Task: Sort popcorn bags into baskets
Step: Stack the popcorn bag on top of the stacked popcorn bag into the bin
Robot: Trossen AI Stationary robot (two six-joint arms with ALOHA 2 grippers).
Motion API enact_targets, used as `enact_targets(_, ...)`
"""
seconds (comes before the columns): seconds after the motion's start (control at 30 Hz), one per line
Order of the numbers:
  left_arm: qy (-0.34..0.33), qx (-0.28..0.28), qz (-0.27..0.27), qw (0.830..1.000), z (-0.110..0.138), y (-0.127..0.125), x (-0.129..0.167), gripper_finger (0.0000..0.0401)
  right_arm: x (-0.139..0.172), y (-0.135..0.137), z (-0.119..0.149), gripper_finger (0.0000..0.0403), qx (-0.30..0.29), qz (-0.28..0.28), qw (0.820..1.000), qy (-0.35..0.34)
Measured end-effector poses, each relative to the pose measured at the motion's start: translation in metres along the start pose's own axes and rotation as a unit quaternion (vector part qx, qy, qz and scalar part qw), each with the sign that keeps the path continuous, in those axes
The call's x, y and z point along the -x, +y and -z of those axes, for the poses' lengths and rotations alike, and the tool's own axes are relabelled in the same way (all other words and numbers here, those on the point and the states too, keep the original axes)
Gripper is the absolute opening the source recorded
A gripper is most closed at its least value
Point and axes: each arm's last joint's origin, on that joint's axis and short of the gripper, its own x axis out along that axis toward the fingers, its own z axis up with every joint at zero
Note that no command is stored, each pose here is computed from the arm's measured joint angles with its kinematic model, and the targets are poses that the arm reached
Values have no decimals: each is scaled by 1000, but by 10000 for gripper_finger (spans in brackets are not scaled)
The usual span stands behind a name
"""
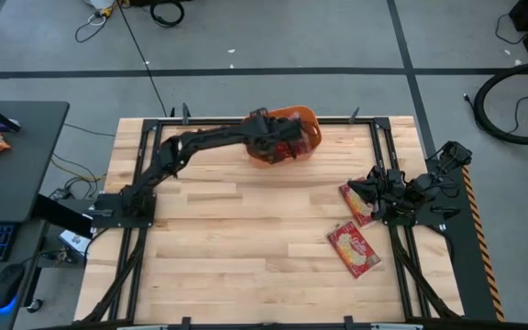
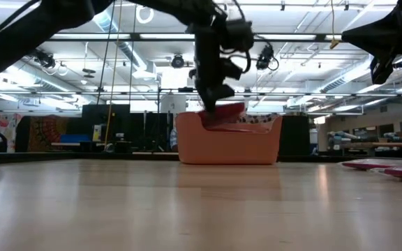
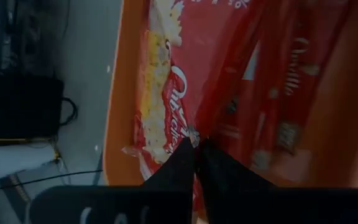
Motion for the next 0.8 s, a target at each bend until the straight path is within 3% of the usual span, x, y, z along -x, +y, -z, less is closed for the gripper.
enact_targets(0.1, 10, -1, 4, 1000, 3, 5, -17, 24, 0, 0, 0, 16, 0, 0, 1000, 0)
enact_targets(0.2, 2, 0, -2, 1000, 2, 8, -18, 56, 0, 0, 0, 16, 0, 0, 1000, 0)
enact_targets(0.33, -33, -9, 24, 999, -7, -1, -3, 120, 0, 0, 0, 16, 0, 0, 1000, 0)
enact_targets(0.43, -85, -61, 69, 992, -15, -22, 14, 157, 0, 0, 0, 16, 0, 0, 1000, 0)
enact_targets(0.57, -166, -120, 171, 964, -22, -59, 36, 173, 0, 0, 0, 16, 0, 0, 1000, 0)
enact_targets(0.67, -227, -124, 240, 936, -24, -89, 46, 172, 0, 0, 0, 16, 0, 0, 1000, 0)
enact_targets(0.8, -290, -123, 285, 905, -21, -125, 54, 168, 0, 0, 0, 16, 0, 0, 1000, 0)
